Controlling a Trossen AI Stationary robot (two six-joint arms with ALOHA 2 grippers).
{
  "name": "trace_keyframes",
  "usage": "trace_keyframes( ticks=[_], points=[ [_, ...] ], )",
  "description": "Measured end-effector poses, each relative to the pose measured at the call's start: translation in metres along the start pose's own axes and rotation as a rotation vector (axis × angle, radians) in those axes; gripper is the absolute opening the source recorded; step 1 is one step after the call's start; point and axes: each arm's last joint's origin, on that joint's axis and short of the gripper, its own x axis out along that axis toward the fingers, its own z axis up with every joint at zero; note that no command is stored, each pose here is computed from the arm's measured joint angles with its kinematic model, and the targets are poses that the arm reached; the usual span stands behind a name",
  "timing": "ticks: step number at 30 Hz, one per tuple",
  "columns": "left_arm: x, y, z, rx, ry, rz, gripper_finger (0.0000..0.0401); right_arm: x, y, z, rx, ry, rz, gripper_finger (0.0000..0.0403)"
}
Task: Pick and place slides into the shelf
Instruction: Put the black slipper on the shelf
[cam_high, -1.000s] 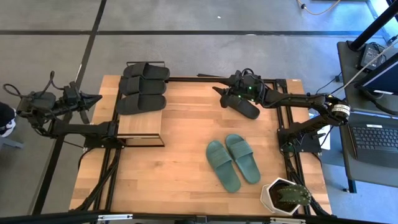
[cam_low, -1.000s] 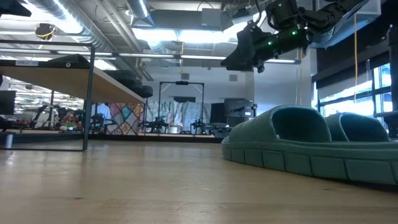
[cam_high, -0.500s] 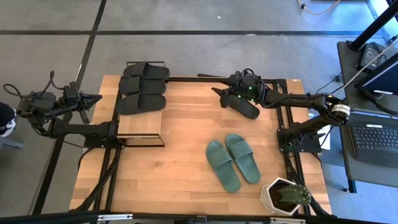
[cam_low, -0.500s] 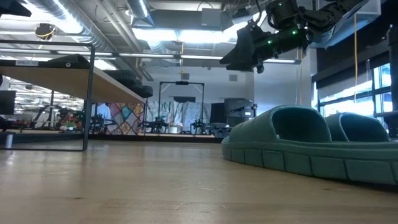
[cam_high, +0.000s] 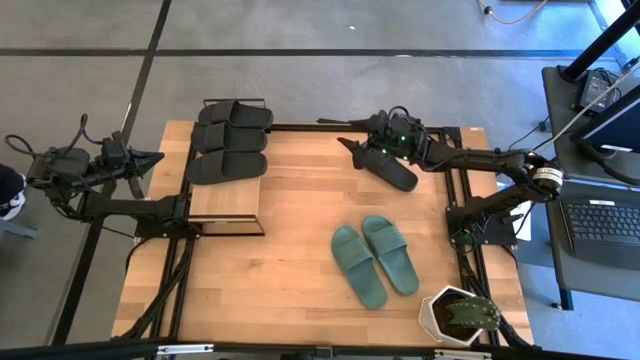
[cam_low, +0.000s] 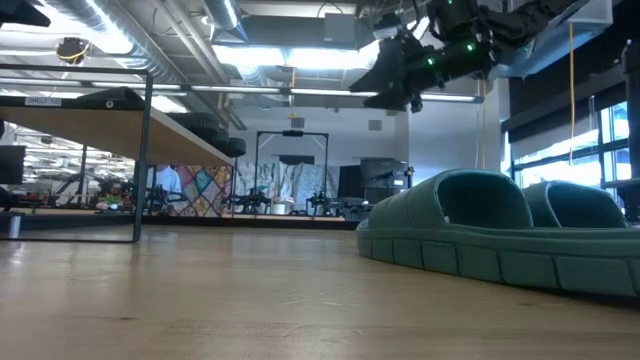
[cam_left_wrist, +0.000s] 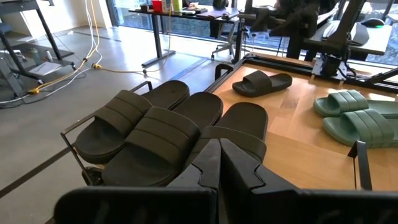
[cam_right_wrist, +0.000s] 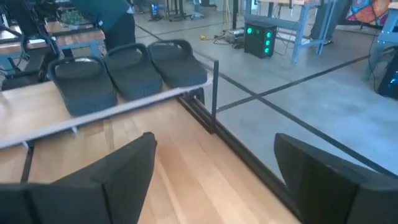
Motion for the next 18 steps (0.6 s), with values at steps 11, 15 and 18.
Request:
trace_keyframes(
  ticks=[11, 15, 18],
  points=[
    [0.0, 0.0, 0.0, 0.025, 0.0, 0.001, 0.0, 0.019, -0.014, 0.055, 0.21, 0.585, -0.45, 0.0326],
    [0.0, 0.0, 0.0, 0.026, -0.001, 0.0, 0.0, 0.012, -0.025, 0.051, 0.381, 0.82, -0.625, 0.0326],
    [0.0, 0.0, 0.0, 0.026, -0.001, 0.0, 0.0, 0.005, -0.028, 0.043, 0.476, 0.919, -0.688, 0.0326]
  ],
)
